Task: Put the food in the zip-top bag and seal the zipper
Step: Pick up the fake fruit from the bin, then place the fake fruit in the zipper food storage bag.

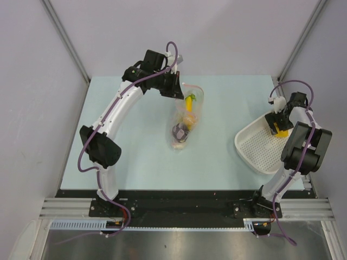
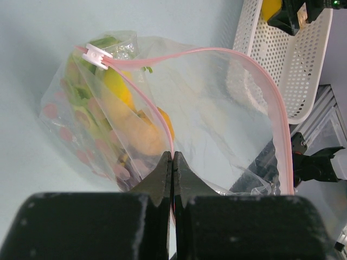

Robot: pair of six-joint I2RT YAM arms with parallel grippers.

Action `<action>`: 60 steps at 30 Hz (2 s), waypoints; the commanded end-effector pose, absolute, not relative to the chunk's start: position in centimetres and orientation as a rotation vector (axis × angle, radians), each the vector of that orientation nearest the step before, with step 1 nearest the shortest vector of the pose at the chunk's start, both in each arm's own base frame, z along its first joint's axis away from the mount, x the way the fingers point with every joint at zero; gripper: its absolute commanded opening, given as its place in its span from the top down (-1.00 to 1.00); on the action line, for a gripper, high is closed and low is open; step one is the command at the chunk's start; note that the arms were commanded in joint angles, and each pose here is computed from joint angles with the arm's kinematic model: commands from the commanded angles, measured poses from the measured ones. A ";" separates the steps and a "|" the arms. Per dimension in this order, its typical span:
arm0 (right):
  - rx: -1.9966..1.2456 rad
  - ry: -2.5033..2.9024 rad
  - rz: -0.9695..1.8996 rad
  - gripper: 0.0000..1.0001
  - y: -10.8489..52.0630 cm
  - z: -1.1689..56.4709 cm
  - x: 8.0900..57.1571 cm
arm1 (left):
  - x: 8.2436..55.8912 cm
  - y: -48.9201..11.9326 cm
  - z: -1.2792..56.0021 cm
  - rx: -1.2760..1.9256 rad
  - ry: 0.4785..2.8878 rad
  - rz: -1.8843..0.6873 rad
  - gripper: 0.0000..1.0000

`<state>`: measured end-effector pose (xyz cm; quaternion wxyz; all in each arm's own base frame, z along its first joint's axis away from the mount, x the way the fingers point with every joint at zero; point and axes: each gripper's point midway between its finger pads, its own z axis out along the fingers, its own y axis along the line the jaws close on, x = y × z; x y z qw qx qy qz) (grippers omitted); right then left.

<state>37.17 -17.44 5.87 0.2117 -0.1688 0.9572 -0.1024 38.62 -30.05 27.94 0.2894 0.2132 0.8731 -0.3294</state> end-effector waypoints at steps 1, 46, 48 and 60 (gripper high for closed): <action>-0.468 2.617 -0.251 -0.60 -16.9 7.7 38.0 | 38.6 -29.6 29.8 0.592 2.270 -0.870 1.00; -0.985 1.747 0.837 -0.99 28.9 35.4 35.3 | 37.7 -28.4 31.1 0.576 2.246 -0.937 1.00; -0.978 1.739 0.833 -0.99 28.6 36.0 35.0 | 37.6 -28.3 31.2 0.584 2.240 -0.936 1.00; -0.719 1.972 0.446 -1.00 11.3 34.6 37.3 | 37.6 -28.1 31.5 0.598 2.229 -0.921 1.00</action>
